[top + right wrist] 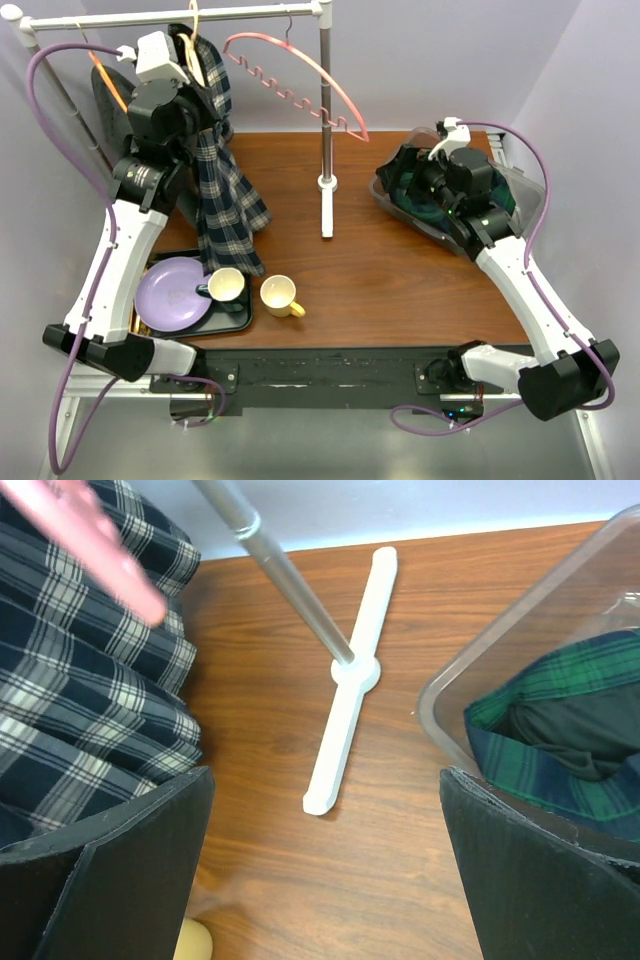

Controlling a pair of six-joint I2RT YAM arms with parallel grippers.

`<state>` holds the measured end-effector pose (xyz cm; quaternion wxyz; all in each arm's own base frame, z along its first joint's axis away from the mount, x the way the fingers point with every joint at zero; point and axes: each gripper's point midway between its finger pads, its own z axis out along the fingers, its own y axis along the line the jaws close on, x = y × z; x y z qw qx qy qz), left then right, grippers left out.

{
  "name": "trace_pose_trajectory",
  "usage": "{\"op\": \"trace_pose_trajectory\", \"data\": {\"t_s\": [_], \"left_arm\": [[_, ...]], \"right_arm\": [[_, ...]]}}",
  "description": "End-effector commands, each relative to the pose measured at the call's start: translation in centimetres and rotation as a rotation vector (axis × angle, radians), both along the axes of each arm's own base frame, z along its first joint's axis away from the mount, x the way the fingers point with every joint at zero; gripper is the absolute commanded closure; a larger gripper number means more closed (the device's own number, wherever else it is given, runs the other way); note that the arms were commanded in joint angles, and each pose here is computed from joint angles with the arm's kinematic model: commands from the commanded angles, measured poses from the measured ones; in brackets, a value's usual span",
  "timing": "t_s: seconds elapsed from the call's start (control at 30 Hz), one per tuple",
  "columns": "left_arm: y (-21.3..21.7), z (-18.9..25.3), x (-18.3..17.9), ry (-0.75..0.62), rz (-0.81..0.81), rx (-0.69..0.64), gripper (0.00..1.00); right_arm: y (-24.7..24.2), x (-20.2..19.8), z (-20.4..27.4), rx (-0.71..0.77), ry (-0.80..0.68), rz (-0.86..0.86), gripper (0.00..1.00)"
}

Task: Remove the skirt from the hanger

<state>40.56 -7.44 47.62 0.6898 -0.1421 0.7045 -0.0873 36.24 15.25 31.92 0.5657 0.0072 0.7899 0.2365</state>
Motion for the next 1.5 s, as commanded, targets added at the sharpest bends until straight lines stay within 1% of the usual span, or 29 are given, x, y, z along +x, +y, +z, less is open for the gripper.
{"op": "trace_pose_trajectory", "data": {"t_s": [0.0,0.23,0.27,0.4,0.57,0.7,0.83,0.87,0.93,1.0,1.03,1.07,1.13,1.17,1.23,1.27,1.33,1.37,1.47], "left_arm": [[0.6,10.7,-3.7,-0.350,-0.040,-0.101,1.00],[0.8,11.3,-4.2,-0.390,-0.037,-0.125,1.00],[0.8,11.8,-4.6,-0.414,-0.044,-0.135,1.00],[0.5,12.1,-5.1,-0.430,-0.067,-0.161,1.00],[0.5,12.0,-5.8,-0.420,-0.079,-0.193,1.00],[0.7,12.6,-6.8,-0.432,-0.082,-0.216,1.00],[0.5,13.6,-7.6,-0.460,-0.111,-0.233,1.00],[0.3,13.6,-7.6,-0.453,-0.120,-0.240,1.00],[0.0,14.3,-8.0,-0.462,-0.145,-0.251,1.00],[-0.2,14.5,-8.3,-0.465,-0.160,-0.270,1.00],[-0.3,14.5,-8.4,-0.468,-0.166,-0.276,1.00],[-0.2,14.7,-8.7,-0.472,-0.168,-0.287,1.00],[-0.2,14.8,-8.9,-0.475,-0.173,-0.294,1.00],[-0.2,14.9,-9.1,-0.477,-0.174,-0.298,1.00],[0.0,14.9,-9.4,-0.474,-0.170,-0.303,1.00],[0.0,14.8,-9.4,-0.472,-0.168,-0.303,1.00],[0.2,14.7,-9.7,-0.471,-0.165,-0.305,1.00],[0.1,14.4,-9.7,-0.464,-0.167,-0.306,1.00],[0.2,14.0,-10.0,-0.462,-0.166,-0.311,1.00]], "right_arm": [[1.1,-0.6,3.7,0.011,-0.112,0.066,0.02],[2.3,-1.6,4.9,0.010,-0.148,0.125,0.01],[2.3,-1.7,5.2,0.013,-0.154,0.127,0.01],[3.4,-2.4,6.0,0.023,-0.173,0.183,0.02],[5.8,-4.5,8.7,0.093,-0.224,0.277,0.01],[9.4,-6.2,10.0,0.137,-0.217,0.394,0.02],[12.2,-7.5,10.9,0.154,-0.214,0.452,0.02],[13.3,-8.4,11.4,0.165,-0.217,0.482,0.01],[14.5,-8.7,11.9,0.194,-0.219,0.489,0.01],[16.2,-9.9,12.7,0.226,-0.225,0.530,0.01],[17.2,-9.4,12.3,0.228,-0.212,0.523,0.01],[18.4,-10.4,13.0,0.240,-0.222,0.550,0.01],[19.7,-10.5,13.7,0.246,-0.231,0.550,0.01],[21.6,-10.8,12.7,0.234,-0.210,0.574,0.01],[23.1,-11.0,13.1,0.236,-0.211,0.584,0.01],[24.9,-11.2,11.7,0.217,-0.181,0.608,0.01],[26.4,-11.5,11.8,0.220,-0.178,0.621,0.01],[27.6,-11.6,10.9,0.209,-0.163,0.623,0.01],[29.3,-11.8,11.8,0.213,-0.196,0.602,0.01]]}}
